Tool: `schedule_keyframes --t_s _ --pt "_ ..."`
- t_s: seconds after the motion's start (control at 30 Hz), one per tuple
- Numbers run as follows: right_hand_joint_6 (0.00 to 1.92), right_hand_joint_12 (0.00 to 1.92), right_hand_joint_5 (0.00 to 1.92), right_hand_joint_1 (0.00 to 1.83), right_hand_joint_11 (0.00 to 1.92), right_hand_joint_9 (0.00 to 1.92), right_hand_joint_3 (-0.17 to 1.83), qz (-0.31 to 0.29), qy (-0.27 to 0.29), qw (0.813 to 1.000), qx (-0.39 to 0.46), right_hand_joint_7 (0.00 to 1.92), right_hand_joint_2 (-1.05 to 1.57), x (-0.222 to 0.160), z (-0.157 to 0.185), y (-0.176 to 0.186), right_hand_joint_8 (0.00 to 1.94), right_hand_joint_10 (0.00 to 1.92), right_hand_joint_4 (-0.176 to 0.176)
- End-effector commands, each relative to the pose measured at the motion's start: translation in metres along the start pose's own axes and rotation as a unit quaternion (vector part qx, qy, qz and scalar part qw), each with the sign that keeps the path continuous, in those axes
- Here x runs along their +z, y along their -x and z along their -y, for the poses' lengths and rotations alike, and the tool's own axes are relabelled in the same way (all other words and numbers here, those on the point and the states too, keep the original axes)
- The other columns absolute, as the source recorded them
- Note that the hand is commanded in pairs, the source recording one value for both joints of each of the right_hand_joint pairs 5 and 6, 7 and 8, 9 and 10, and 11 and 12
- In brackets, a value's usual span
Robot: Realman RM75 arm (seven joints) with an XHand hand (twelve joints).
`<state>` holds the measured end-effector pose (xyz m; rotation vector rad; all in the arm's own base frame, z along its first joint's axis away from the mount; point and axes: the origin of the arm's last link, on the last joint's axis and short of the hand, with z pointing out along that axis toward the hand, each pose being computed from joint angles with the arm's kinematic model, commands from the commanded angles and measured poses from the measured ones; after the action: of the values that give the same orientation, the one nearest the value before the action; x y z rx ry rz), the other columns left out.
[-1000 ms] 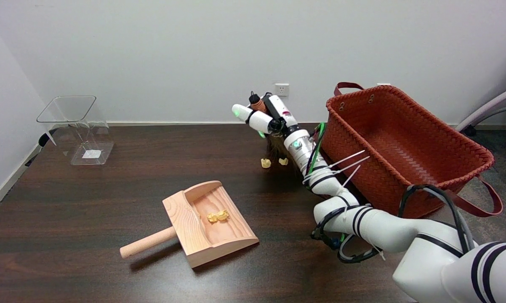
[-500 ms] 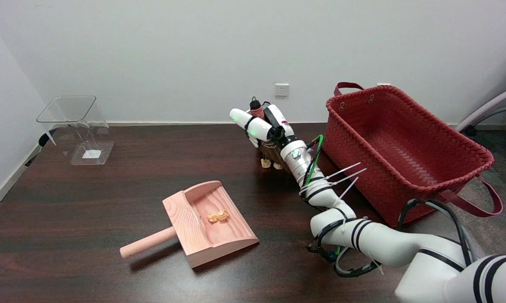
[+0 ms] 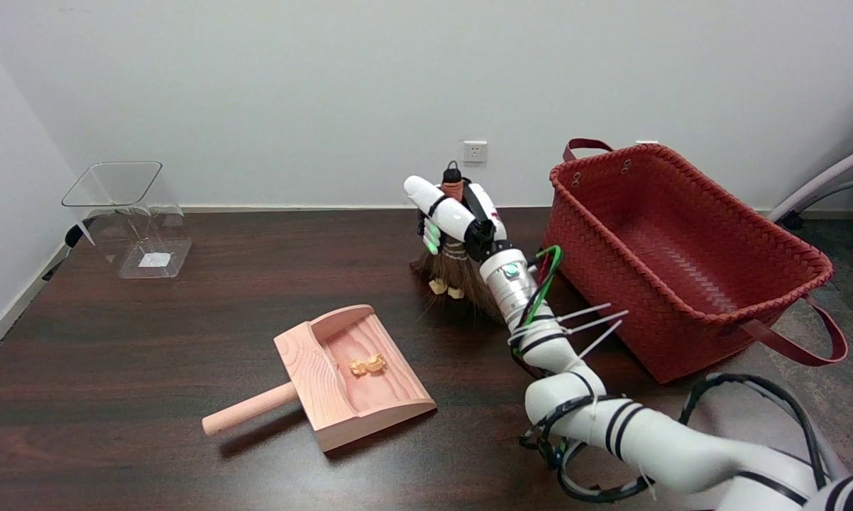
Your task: Sweep the paper balls into the dustpan.
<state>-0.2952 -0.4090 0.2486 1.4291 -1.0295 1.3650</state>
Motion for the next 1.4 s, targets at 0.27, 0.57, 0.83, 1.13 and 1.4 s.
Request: schedule_keyframes --t_s 0.27,0.57,0.83,1.13,1.4 --pt "1.92 1.92 1.92 0.71 1.92 1.92 -0.17 -0.08 0.115 0.986 0.086 1.92 1.57 -0.092 -0.033 0.048 1.92 1.92 0.0" --pt "1.92 1.92 1.92 0.69 1.92 1.92 -0.17 -0.098 0.098 0.983 0.117 1.92 1.57 -0.093 -0.024 0.077 1.92 1.92 0.0" --pt "1.92 1.92 1.92 0.69 1.92 1.92 -0.17 -0.097 0.069 0.98 0.159 1.92 1.57 -0.081 0.004 0.089 1.92 1.92 0.0" --pt "1.92 1.92 1.92 0.67 1.92 1.92 -0.17 -0.117 0.046 0.972 0.196 1.92 1.57 -0.069 0.042 0.094 1.92 1.92 0.0" --pt "1.92 1.92 1.92 0.68 1.92 1.92 -0.17 -0.118 0.048 0.964 0.234 1.92 1.57 -0.067 0.065 0.102 1.92 1.92 0.0"
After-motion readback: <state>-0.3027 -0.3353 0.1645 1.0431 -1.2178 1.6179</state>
